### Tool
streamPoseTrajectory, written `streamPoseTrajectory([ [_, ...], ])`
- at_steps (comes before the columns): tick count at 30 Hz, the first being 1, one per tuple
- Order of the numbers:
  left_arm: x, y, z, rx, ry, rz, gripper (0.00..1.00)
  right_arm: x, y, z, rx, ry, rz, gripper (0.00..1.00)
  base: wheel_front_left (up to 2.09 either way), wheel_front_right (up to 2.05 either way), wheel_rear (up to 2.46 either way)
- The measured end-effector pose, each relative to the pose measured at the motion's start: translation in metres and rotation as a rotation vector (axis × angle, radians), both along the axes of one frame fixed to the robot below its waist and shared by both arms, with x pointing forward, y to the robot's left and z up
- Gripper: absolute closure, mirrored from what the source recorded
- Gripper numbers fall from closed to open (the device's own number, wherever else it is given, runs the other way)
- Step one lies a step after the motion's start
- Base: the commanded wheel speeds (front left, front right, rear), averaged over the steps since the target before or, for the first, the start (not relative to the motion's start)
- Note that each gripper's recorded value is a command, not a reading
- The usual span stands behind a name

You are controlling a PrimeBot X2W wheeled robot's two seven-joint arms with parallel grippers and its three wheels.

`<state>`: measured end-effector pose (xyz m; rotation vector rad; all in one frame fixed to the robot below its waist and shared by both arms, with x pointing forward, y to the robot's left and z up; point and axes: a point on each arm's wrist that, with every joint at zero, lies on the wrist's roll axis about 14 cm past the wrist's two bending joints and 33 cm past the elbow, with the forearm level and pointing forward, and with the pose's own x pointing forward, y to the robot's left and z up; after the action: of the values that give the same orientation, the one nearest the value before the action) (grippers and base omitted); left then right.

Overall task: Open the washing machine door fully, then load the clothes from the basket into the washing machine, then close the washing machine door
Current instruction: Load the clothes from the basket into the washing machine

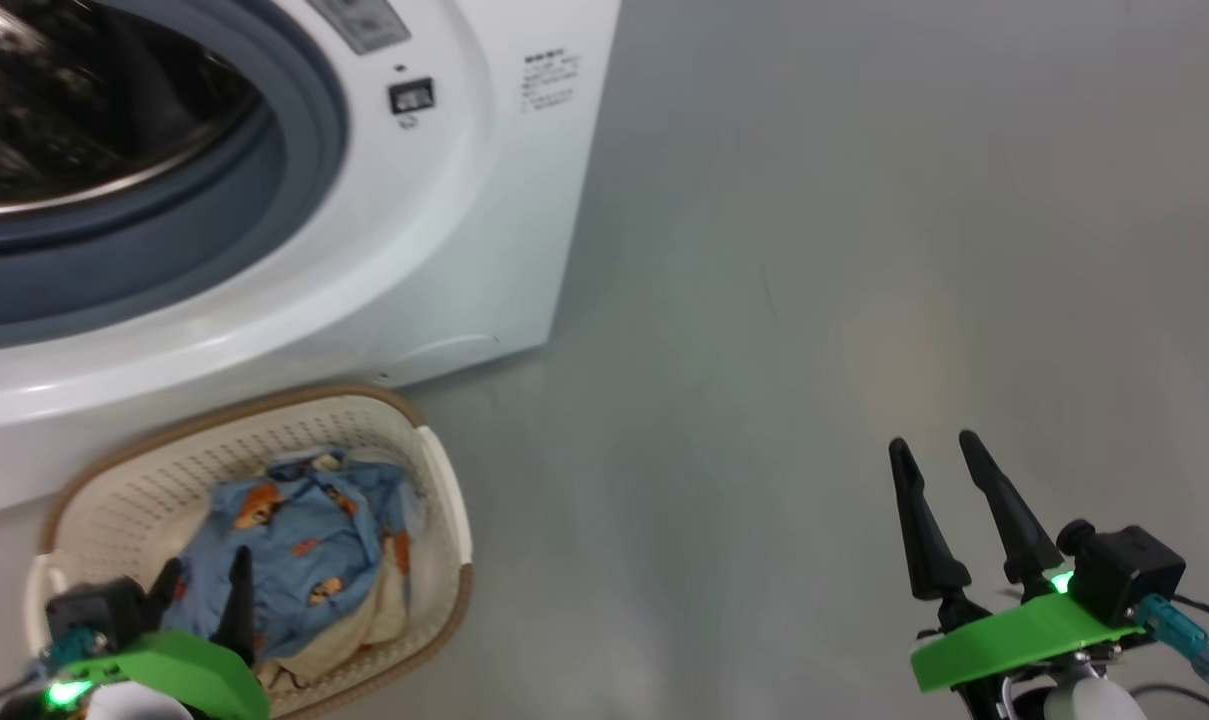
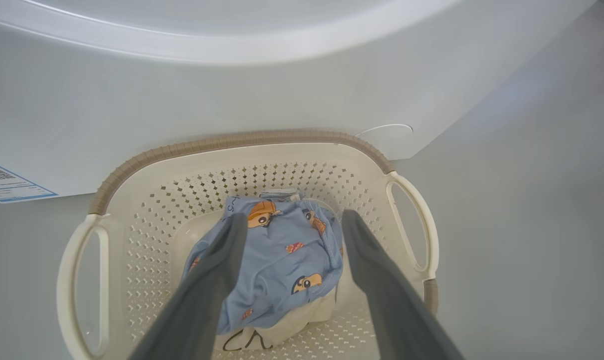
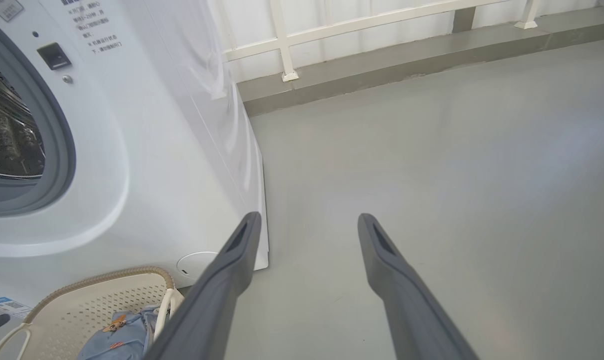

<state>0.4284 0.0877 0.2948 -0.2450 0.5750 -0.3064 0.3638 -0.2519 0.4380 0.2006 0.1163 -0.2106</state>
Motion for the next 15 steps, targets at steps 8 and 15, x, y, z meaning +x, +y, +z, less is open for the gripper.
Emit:
streamPoseTrajectory([
  [8,-0.001,-0.007,-0.061,0.031,0.222,-0.047,0.00,0.012,-0.005,-0.010,0.000,0.027,-0.013,0.00,0.00,0.00,0.00],
  [15,-0.006,-0.010,-0.107,0.054,0.374,-0.084,0.00,0.018,-0.011,-0.022,0.005,0.061,-0.029,0.00,0.00,0.00,0.00],
])
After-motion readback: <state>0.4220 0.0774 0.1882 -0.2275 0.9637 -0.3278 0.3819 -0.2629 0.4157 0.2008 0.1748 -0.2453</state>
